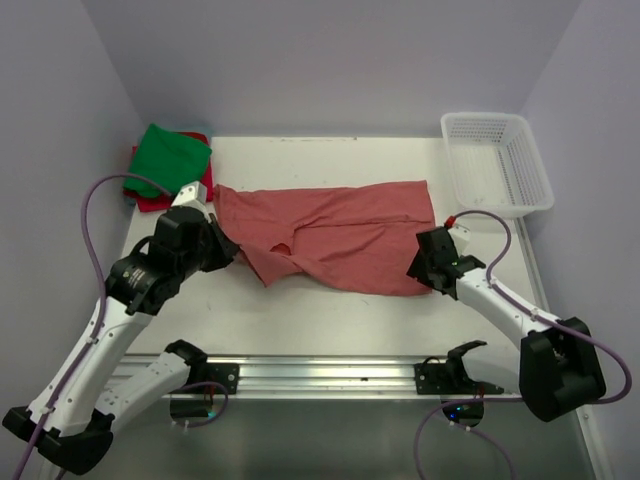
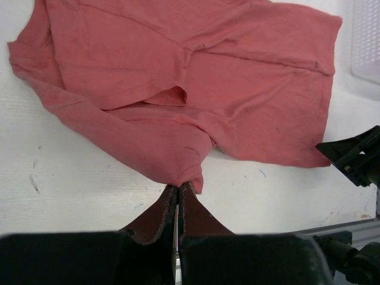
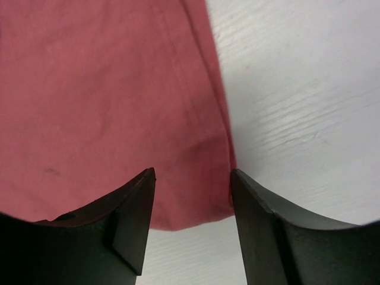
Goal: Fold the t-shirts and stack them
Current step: Grap the side of the flattened tshirt closest away from the robot with both arms, then fold the other side of the tshirt into a rectangle
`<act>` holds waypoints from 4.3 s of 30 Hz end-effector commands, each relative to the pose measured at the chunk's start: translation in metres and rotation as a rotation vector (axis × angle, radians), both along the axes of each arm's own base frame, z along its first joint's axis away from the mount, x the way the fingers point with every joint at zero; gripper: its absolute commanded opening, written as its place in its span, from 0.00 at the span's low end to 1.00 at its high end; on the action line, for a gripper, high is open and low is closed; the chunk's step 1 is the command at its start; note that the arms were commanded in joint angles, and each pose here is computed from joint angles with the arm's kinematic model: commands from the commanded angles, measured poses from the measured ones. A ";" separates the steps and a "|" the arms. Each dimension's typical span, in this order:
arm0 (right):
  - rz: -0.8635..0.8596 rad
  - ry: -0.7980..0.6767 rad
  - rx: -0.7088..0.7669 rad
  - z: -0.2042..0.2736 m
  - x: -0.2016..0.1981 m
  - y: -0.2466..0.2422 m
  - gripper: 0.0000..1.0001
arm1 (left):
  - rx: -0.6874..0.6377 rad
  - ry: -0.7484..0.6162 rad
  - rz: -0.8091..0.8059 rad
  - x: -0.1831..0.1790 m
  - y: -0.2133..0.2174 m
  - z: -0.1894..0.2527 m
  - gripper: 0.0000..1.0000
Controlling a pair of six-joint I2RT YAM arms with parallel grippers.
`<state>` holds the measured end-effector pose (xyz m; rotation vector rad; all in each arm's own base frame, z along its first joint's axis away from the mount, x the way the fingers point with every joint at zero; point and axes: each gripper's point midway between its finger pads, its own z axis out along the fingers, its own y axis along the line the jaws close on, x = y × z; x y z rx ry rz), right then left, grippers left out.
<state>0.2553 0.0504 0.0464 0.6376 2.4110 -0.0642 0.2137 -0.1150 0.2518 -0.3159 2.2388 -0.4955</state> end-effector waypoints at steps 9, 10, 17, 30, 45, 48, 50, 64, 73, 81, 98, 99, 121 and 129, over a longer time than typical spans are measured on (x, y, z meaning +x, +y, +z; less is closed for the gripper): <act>0.008 -0.031 0.157 0.012 -0.035 0.011 0.54 | -0.003 0.005 -0.040 0.009 -0.012 -0.014 0.00; 0.002 -0.034 0.150 0.014 -0.036 0.010 0.55 | -0.002 0.008 -0.041 0.009 -0.012 -0.015 0.00; -0.035 -0.034 0.077 0.022 -0.029 -0.002 0.57 | 0.007 0.016 -0.037 0.008 -0.010 -0.019 0.00; -0.102 0.073 0.115 0.000 -0.056 -0.003 0.54 | 0.010 0.024 -0.026 0.006 -0.008 -0.023 0.00; -0.168 0.037 0.057 -0.009 -0.043 -0.014 0.50 | 0.003 0.032 -0.031 0.005 -0.010 -0.027 0.00; -0.169 0.026 0.053 -0.014 -0.034 -0.013 0.50 | 0.001 0.036 -0.030 0.003 -0.009 -0.029 0.00; -0.167 0.038 0.046 -0.019 -0.031 -0.012 0.50 | 0.005 0.037 -0.026 0.003 -0.008 -0.029 0.00; -0.153 0.003 0.037 -0.011 -0.030 -0.015 0.00 | 0.008 0.034 -0.024 0.004 -0.007 -0.030 0.00; -0.124 -0.097 0.015 0.027 -0.019 -0.019 0.00 | 0.102 -0.067 0.089 0.015 0.022 -0.028 0.00; -0.141 -0.179 -0.085 0.061 0.026 -0.025 0.00 | 0.249 -0.152 0.195 0.052 0.041 -0.038 0.00; -0.198 -0.184 -0.216 0.056 0.139 -0.030 0.00 | 0.309 -0.239 0.310 0.164 0.067 -0.031 0.00; -0.196 -0.181 -0.215 0.054 0.142 -0.029 0.00 | 0.306 -0.241 0.313 0.168 0.067 -0.032 0.00; -0.273 -0.200 -0.271 0.055 0.166 -0.047 0.00 | 0.309 -0.207 0.265 0.240 0.048 -0.068 0.00; -0.287 -0.187 -0.277 0.042 0.194 -0.045 0.00 | 0.305 -0.178 0.305 0.261 0.063 -0.089 0.00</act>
